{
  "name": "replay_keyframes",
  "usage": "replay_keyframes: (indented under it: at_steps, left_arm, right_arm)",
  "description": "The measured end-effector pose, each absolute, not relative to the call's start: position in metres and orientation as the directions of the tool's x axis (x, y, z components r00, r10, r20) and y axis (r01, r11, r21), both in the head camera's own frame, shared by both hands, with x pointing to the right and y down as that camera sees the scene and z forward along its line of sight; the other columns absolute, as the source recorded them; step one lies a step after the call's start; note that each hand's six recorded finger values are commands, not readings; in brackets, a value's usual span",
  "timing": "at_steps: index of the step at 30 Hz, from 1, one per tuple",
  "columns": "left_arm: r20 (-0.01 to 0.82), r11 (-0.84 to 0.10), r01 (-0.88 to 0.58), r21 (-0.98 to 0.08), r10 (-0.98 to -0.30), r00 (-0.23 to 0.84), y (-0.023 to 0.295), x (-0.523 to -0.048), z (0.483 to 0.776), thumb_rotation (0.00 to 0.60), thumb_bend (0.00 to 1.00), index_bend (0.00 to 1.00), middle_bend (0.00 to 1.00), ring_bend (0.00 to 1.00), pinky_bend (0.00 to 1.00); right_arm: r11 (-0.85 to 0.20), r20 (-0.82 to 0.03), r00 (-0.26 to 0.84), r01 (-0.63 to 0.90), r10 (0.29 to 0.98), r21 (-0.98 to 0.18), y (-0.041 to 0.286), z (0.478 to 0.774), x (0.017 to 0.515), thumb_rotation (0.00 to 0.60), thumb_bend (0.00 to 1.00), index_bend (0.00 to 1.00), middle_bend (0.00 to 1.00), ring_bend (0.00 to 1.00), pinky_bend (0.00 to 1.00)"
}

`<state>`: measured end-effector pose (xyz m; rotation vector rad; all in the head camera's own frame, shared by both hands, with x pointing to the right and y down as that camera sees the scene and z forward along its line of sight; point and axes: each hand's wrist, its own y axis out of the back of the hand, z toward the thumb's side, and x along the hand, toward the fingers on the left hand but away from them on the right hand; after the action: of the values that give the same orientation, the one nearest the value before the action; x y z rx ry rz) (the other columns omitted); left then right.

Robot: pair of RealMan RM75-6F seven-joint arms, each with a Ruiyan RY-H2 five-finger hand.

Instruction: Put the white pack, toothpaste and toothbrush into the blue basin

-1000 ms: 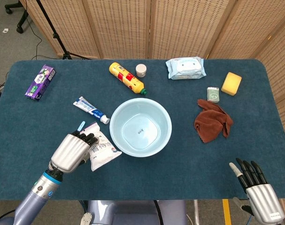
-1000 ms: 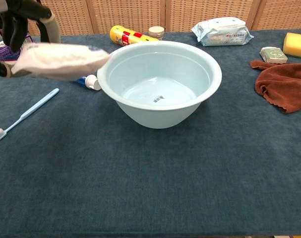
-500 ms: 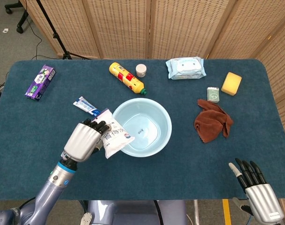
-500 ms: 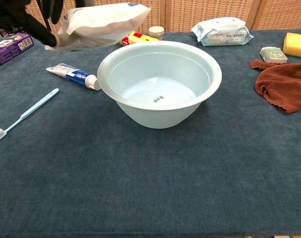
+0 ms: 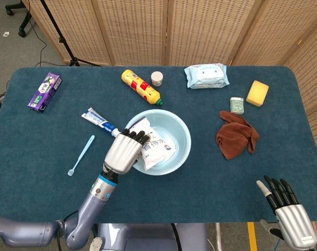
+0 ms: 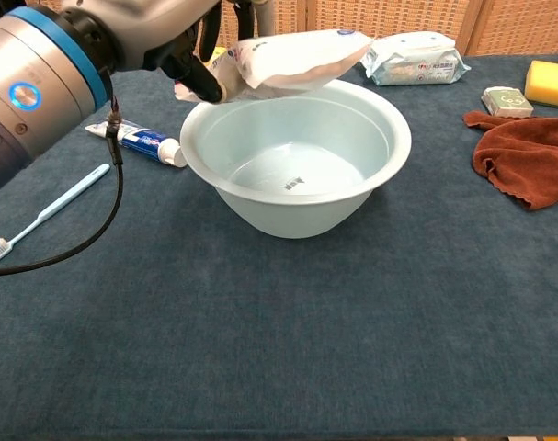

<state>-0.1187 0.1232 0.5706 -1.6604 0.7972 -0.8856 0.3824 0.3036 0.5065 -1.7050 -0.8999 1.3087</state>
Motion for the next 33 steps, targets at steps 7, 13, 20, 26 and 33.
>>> replay_keyframes:
  at_steps: [7, 13, 20, 26, 33]
  left_arm:
    - [0.226, -0.267, -0.010, -0.964, -0.833, 0.504, 0.127, -0.120, 0.582, 0.600, 0.34, 0.45, 0.17, 0.26, 0.44]
    - [0.294, -0.316, 0.038, -0.948, -0.826, 0.482, 0.127, -0.128, 0.590, 0.600, 0.27, 0.26, 0.00, 0.08, 0.29]
    - [0.302, -0.321, 0.040, -0.946, -0.833, 0.463, 0.125, -0.134, 0.588, 0.600, 0.26, 0.11, 0.00, 0.00, 0.22]
    - [0.310, -0.338, 0.025, -0.941, -0.832, 0.460, 0.124, -0.139, 0.584, 0.600, 0.26, 0.10, 0.00, 0.00, 0.21]
    - [0.368, -0.381, 0.061, -0.922, -0.822, 0.434, 0.117, -0.161, 0.583, 0.600, 0.26, 0.10, 0.00, 0.00, 0.20]
  right_arm:
    - [-0.429, -0.406, 0.215, 0.075, 0.888, -0.900, 0.303, 0.505, 0.383, 0.600, 0.10, 0.06, 0.00, 0.00, 0.00]
    - [-0.431, -0.408, 0.218, 0.069, 0.886, -0.899, 0.304, 0.505, 0.382, 0.600, 0.11, 0.06, 0.00, 0.00, 0.00]
    - [-0.433, -0.411, 0.217, 0.068, 0.886, -0.899, 0.304, 0.506, 0.382, 0.600, 0.10, 0.06, 0.00, 0.00, 0.00]
    - [-0.431, -0.409, 0.215, 0.069, 0.887, -0.900, 0.304, 0.506, 0.382, 0.600, 0.11, 0.06, 0.00, 0.00, 0.00]
    - [-0.432, -0.410, 0.215, 0.066, 0.886, -0.899, 0.304, 0.506, 0.382, 0.600, 0.11, 0.06, 0.00, 0.00, 0.00]
